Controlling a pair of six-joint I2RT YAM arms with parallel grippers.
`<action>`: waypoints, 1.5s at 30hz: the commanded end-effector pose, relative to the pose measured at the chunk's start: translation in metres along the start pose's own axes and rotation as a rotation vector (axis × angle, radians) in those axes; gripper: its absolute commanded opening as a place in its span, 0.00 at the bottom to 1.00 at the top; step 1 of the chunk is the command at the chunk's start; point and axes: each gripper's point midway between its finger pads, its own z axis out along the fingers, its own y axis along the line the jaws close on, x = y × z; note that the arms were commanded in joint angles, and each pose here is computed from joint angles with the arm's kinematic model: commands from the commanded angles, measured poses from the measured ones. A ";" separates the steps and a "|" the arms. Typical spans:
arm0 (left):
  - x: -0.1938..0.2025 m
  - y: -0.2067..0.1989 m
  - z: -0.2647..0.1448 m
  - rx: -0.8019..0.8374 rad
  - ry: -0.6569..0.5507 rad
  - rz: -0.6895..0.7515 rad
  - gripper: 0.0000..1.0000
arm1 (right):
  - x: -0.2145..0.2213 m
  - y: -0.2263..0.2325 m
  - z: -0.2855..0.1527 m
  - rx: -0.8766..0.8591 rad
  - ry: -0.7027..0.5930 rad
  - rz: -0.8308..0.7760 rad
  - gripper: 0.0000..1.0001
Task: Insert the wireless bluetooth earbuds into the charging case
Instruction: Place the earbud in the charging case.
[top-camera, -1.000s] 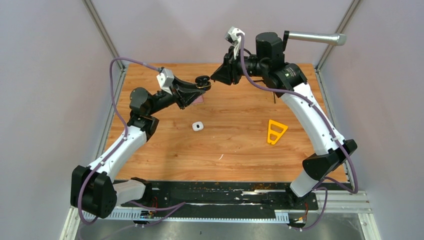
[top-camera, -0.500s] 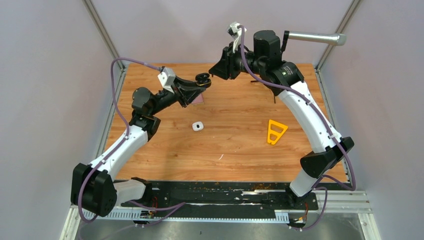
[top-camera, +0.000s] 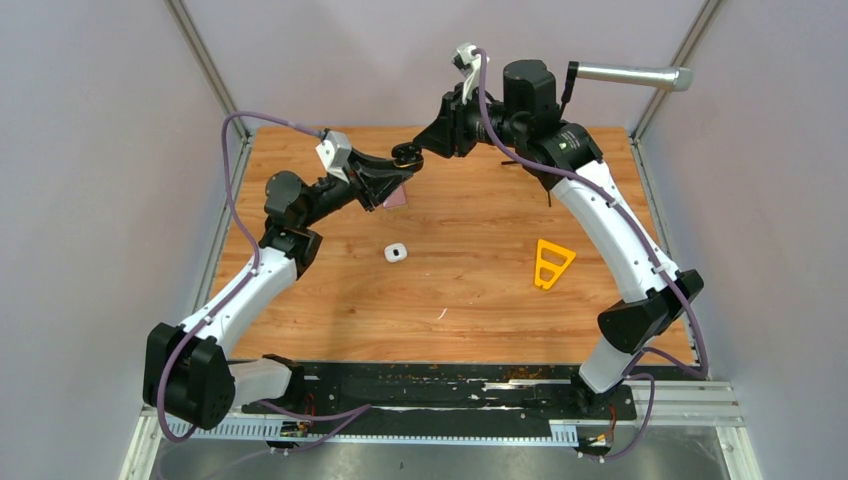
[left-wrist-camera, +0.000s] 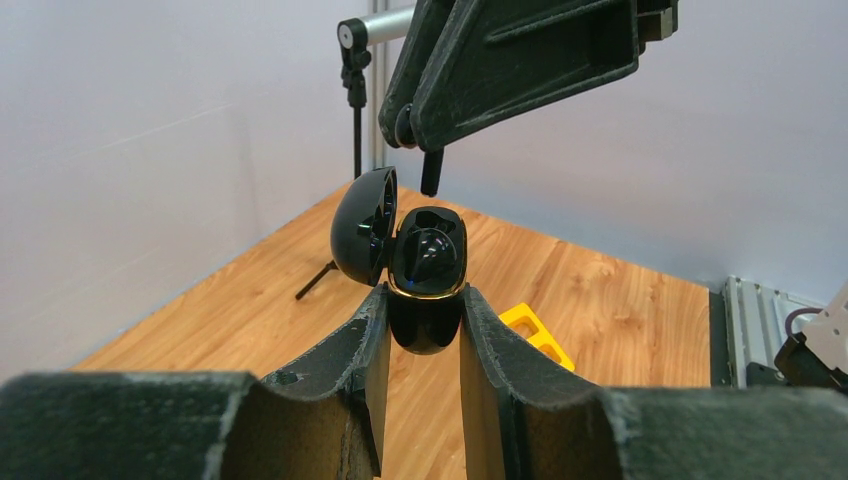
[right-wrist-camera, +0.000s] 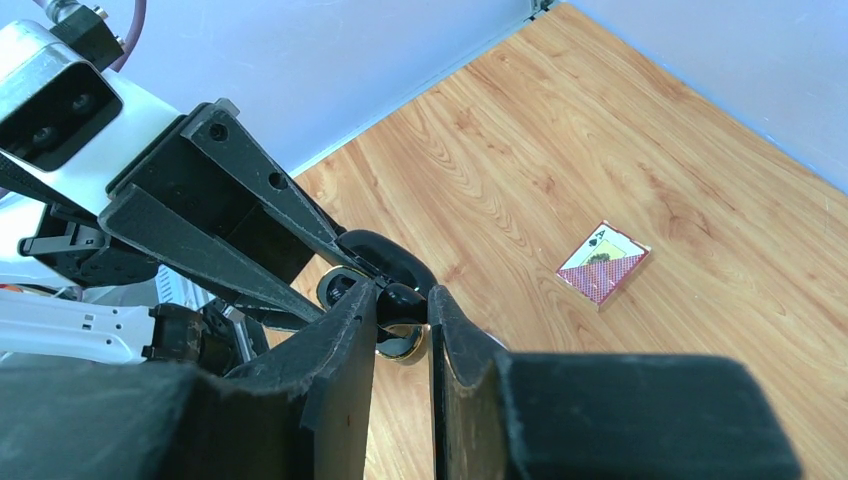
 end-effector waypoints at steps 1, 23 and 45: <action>-0.031 -0.005 0.006 0.019 -0.070 0.048 0.00 | -0.010 0.007 0.005 -0.033 -0.037 -0.009 0.00; -0.035 -0.004 0.007 0.010 -0.079 0.041 0.00 | -0.002 0.011 0.006 -0.060 -0.015 -0.009 0.00; -0.027 -0.011 0.002 0.051 -0.065 0.093 0.00 | 0.013 0.005 0.012 -0.049 0.049 -0.021 0.15</action>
